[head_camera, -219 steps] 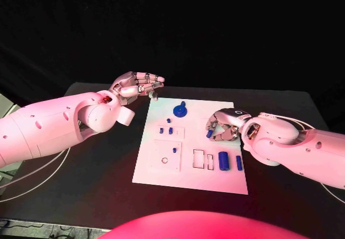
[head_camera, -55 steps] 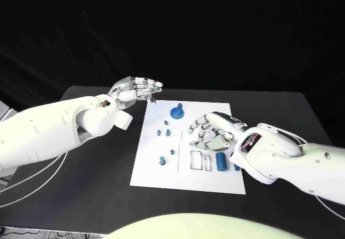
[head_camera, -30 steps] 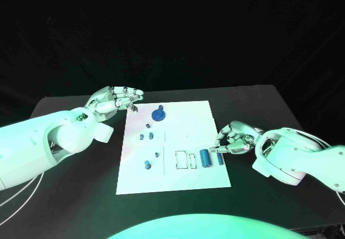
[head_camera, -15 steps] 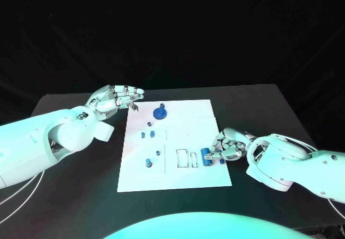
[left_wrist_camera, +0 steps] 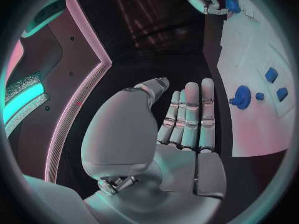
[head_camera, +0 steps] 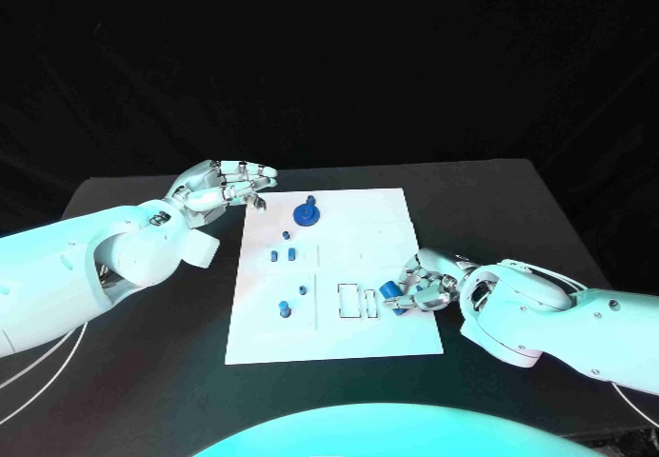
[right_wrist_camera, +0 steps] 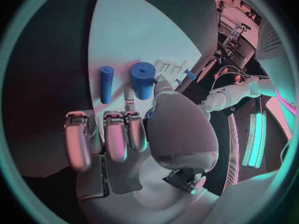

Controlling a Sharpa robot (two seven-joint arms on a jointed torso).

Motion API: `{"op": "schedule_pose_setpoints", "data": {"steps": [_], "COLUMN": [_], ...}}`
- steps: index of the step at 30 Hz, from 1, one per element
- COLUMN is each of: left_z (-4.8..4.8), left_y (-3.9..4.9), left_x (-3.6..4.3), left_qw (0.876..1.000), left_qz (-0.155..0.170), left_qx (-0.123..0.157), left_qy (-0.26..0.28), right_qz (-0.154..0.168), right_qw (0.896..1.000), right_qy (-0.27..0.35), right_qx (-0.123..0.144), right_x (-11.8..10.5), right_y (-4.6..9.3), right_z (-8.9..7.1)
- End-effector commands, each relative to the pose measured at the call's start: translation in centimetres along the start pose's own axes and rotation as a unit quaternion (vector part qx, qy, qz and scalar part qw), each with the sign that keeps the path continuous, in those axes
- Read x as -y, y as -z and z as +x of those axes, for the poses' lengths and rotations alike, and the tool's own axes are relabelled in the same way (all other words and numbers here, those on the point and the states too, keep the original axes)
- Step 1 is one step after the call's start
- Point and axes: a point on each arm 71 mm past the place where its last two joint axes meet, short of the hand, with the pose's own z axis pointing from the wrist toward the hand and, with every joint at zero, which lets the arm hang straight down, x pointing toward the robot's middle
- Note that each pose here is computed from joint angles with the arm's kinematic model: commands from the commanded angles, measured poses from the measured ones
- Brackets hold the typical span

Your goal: Assemble the parts on the task board

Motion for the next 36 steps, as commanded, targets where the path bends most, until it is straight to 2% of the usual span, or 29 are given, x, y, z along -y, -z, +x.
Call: {"op": "schedule_pose_setpoints", "data": {"steps": [1, 8, 15, 25, 28, 36], "left_z": [0.17, 0.12, 0.14, 0.21, 0.23, 0.27], "left_y": [-0.01, -0.01, -0.04, -0.15, -0.17, -0.18], "left_x": [0.09, 0.08, 0.07, 0.04, 0.04, 0.04], "left_qw": [1.0, 1.0, 1.0, 1.0, 1.0, 1.0], "left_qz": [0.005, 0.005, 0.005, 0.005, 0.005, 0.005], "left_qx": [-0.008, -0.008, -0.008, -0.008, -0.008, -0.008], "left_qy": [0.006, 0.006, 0.006, 0.006, 0.006, 0.007], "right_qz": [0.011, 0.016, 0.013, -0.022, -0.027, -0.029], "right_qw": [0.999, 0.999, 1.0, 0.996, 0.995, 0.992], "right_qy": [0.027, 0.031, -0.011, -0.085, -0.098, -0.115], "right_qx": [-0.014, -0.014, 0.004, 0.022, 0.015, -0.041], "right_x": [0.3, 0.2, -0.3, -2.5, -3.1, -4.8], "right_y": [-0.1, -0.2, 0.2, 0.9, 0.9, 0.0], "right_z": [0.6, 0.8, 0.5, -1.9, -2.1, -1.1]}}
